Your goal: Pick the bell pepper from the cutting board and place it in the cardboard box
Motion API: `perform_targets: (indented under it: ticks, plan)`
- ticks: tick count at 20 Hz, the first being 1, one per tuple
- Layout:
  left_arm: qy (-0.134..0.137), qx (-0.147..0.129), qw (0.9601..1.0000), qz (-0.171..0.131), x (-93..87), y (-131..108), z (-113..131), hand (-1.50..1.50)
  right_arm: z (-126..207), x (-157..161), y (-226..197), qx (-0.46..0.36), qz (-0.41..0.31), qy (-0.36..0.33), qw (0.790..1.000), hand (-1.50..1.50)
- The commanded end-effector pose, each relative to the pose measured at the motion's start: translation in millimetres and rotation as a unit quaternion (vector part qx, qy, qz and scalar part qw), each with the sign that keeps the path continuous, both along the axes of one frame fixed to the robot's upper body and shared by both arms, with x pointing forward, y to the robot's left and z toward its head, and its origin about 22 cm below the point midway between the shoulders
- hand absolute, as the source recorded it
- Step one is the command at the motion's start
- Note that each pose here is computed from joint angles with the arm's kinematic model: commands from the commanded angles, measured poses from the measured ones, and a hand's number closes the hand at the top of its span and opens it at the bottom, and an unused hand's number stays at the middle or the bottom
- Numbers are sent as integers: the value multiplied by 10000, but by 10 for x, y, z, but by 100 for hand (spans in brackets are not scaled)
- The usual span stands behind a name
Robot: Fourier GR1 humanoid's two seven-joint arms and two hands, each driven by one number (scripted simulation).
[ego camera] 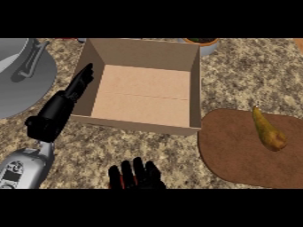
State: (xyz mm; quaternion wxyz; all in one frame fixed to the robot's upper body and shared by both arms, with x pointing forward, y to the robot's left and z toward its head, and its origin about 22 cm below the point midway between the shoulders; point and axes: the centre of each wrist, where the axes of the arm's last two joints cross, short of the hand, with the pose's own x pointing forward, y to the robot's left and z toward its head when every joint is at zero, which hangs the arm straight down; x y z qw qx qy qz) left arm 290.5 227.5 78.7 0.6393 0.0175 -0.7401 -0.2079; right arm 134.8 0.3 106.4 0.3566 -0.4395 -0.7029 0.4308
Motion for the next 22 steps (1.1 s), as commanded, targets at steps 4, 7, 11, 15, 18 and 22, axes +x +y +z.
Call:
perform_targets:
  ticks: [4,7,11,15,18,22]
  plan:
    - [512,-133,9983,-224,-94,-191,-238,0,446,-56,21,1180,-667,31,9908,150]
    - [536,-209,9982,-178,-28,-78,-207,0,521,-11,32,1161,-820,-16,9898,150]
    - [516,-248,9982,-187,-49,-47,-281,0,715,153,32,1269,-1019,-107,9866,150]
    - [542,-140,9981,-246,-59,-144,-242,0,920,336,82,1365,-1074,-120,9847,150]
    - [487,-172,9979,-386,-120,-217,-283,0,1003,547,162,1429,-1171,-84,9828,150]
    - [420,-212,9985,-282,-59,-256,-209,0,1183,777,201,1674,-1266,-51,9777,150]
